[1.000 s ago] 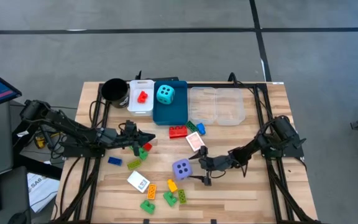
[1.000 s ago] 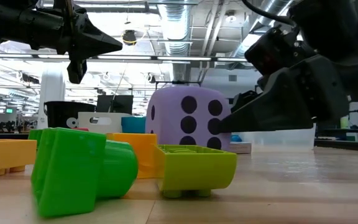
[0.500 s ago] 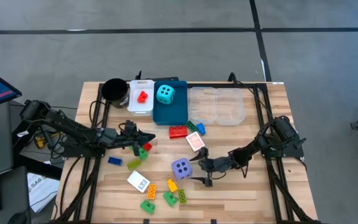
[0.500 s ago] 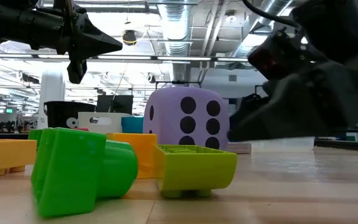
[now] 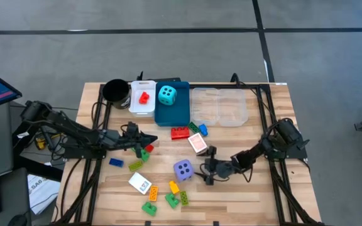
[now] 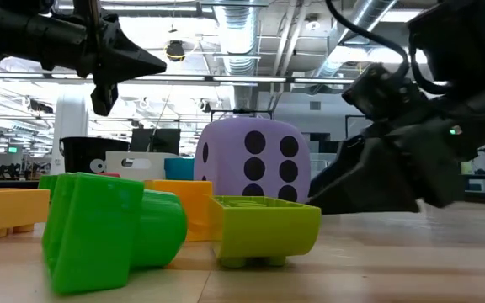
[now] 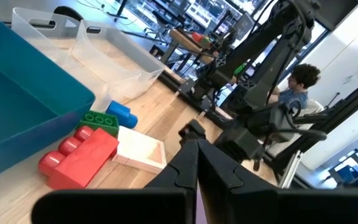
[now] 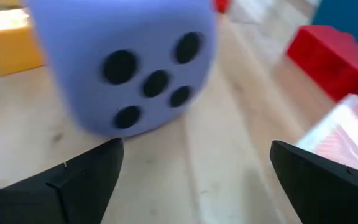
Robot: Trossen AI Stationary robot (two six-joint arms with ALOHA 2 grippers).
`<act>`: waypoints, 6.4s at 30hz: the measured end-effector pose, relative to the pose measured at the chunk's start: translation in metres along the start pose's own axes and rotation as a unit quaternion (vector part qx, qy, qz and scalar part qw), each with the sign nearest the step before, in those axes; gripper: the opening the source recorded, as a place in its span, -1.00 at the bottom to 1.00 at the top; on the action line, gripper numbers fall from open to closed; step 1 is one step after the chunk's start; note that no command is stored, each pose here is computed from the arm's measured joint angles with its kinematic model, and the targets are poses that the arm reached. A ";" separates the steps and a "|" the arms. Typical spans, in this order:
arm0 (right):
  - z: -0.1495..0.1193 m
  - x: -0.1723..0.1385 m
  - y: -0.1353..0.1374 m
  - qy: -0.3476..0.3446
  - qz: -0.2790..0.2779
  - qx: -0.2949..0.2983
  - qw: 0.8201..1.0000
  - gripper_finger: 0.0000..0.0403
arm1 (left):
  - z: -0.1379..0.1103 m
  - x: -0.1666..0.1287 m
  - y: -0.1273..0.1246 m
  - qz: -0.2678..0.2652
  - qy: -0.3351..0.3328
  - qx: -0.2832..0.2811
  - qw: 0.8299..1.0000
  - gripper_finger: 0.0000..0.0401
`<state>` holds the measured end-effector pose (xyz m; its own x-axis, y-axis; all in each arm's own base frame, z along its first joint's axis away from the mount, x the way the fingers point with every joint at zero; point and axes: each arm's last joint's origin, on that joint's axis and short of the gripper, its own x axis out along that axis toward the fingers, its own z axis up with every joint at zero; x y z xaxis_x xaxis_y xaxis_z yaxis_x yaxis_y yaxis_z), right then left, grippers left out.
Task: Pick & Place Toys
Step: Put the violet dice into the blue bin, then put the large red game piece into the white bin
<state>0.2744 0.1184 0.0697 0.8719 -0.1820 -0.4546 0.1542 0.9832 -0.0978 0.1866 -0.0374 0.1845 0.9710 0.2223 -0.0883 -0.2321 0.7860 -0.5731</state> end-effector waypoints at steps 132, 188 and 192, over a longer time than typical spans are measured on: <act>0.162 0.008 -0.021 -0.174 -0.075 0.116 0.975 0.37 | -0.022 -0.001 -0.014 -0.085 0.076 -0.010 0.993 -1.00; 0.113 -0.062 0.023 -0.023 -0.214 0.142 0.966 -0.37 | -0.018 0.003 -0.010 -0.036 0.014 0.183 0.982 -0.90; 0.113 -0.061 0.022 -0.019 -0.217 0.129 0.968 -0.37 | -0.028 0.010 -0.007 -0.030 0.022 0.146 0.989 -0.69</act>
<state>0.2770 0.1524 0.1953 0.7154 -0.5822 -0.3863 0.6157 0.7867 -0.0456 0.1998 -0.0565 0.1650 0.9836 0.1506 -0.0997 -0.1750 0.9313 -0.3193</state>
